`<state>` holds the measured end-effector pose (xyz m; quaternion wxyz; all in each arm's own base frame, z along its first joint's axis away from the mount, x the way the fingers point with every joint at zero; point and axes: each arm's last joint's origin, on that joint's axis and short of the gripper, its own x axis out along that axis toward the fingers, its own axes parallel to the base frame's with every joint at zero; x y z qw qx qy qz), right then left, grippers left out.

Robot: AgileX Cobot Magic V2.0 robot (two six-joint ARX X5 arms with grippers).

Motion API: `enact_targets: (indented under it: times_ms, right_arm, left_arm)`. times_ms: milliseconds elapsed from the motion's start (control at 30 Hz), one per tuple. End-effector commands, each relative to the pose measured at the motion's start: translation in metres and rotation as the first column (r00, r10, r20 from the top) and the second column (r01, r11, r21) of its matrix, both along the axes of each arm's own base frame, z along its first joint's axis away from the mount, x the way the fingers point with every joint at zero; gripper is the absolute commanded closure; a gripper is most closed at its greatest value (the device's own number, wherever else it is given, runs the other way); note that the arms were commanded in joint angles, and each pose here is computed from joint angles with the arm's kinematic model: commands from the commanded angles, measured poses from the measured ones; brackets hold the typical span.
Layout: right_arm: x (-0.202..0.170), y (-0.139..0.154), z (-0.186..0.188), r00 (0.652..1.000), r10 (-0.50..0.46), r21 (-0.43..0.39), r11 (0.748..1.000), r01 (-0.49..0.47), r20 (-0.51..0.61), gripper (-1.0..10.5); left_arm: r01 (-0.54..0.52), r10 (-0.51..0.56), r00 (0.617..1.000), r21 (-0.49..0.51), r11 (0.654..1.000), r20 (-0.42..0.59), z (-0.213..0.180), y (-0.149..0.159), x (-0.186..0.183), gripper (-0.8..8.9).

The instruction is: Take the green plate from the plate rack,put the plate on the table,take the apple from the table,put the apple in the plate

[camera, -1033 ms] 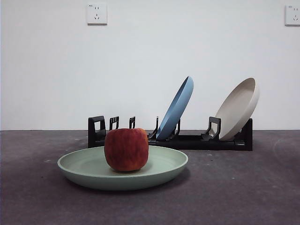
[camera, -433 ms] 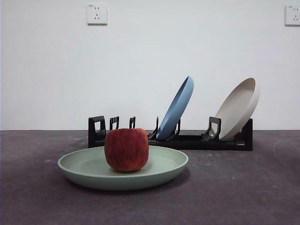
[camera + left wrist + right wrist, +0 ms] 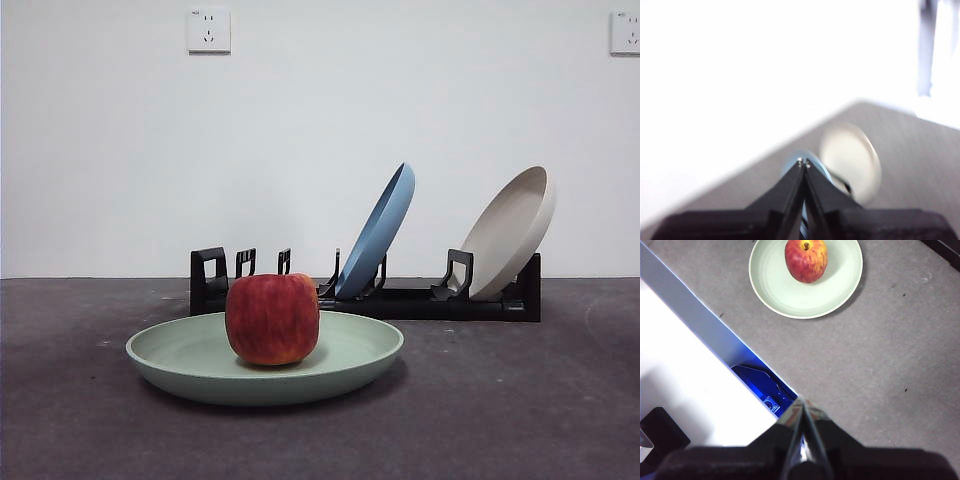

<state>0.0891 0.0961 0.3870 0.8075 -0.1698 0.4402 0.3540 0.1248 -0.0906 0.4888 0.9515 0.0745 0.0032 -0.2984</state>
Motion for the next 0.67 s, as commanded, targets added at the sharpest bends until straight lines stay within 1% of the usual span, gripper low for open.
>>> enact_targets:
  times_ms: [33,167,333,500,667]
  right_arm:
    - [-0.002,-0.002,-0.001,1.0,-0.005,-0.005,1.0,0.005,-0.008,9.5]
    - [-0.002,-0.002,-0.001,1.0,-0.005,-0.005,1.0,0.005,-0.008,9.5]
    - [-0.002,-0.002,-0.001,1.0,-0.005,-0.005,1.0,0.005,-0.008,9.5]
    - [-0.002,-0.002,-0.001,1.0,-0.005,-0.005,1.0,0.005,-0.008,9.5]
    - [-0.002,-0.002,-0.001,1.0,-0.005,-0.005,1.0,0.005,-0.008,9.5]
  left_arm:
    - [-0.048,0.052,0.995,-0.039,0.998,0.086,-0.001,0.025,0.001,8.16]
    - [-0.165,0.176,0.971,-0.078,0.983,0.164,-0.016,0.051,-0.009,8.16]
    - [-0.312,0.328,0.919,-0.106,0.944,0.219,-0.063,0.073,-0.025,8.16]
    - [-0.405,0.423,0.879,-0.126,0.906,0.22,-0.122,0.084,-0.037,8.16]
    - [-0.473,0.493,0.853,-0.143,0.869,0.171,-0.184,0.09,-0.042,8.16]
